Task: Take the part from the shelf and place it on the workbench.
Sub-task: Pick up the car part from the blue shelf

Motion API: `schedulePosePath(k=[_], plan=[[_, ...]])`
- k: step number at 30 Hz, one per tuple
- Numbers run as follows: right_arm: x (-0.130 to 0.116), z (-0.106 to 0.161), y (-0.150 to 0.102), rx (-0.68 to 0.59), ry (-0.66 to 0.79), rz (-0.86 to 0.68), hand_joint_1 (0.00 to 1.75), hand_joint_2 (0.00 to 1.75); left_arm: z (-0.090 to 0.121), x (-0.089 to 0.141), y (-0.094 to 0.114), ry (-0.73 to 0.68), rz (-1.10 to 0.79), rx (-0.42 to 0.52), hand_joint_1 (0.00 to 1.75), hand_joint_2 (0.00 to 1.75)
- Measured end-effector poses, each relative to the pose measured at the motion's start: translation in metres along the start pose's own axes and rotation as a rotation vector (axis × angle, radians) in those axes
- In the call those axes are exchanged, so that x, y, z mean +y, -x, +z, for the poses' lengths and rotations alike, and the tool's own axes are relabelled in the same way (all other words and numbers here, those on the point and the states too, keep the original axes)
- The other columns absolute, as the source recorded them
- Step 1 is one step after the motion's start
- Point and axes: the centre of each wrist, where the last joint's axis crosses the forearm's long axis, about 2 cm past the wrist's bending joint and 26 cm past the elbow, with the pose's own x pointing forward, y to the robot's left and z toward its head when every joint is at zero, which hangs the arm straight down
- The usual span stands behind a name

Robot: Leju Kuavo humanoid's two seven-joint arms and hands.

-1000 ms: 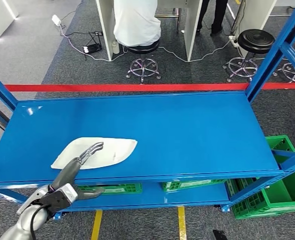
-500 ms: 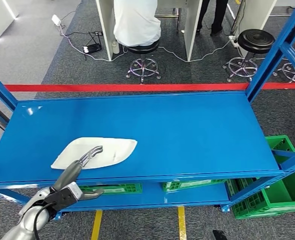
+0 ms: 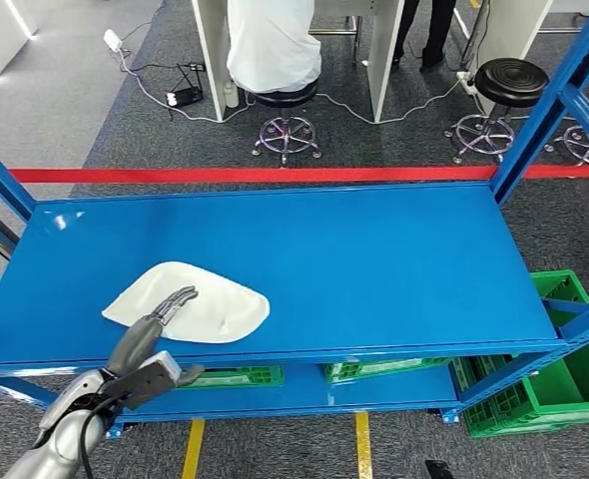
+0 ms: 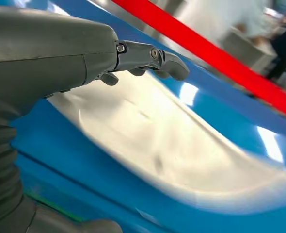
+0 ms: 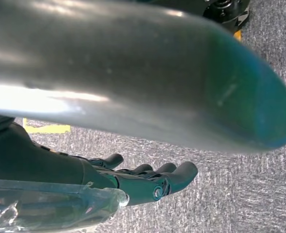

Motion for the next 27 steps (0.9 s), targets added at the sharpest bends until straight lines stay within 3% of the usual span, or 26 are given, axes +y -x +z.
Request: schedulePosePath(k=[6, 11, 27], plan=[[0.000, 0.001, 0.003, 0.005, 0.005, -0.008, 0.00, 0.00, -0.002, 0.002, 0.006, -0.023, -0.108, 0.139, 0.00, 1.75], [0.000, 0.002, 0.006, 0.011, 0.013, -0.027, 0.00, 0.00, -0.007, 0.004, 0.007, -0.130, -0.263, 0.304, 0.00, 1.75], [0.000, 0.004, 0.011, 0.012, 0.019, -0.045, 0.00, 0.00, -0.018, 0.014, 0.003, -0.257, -0.508, 0.405, 0.00, 1.75]])
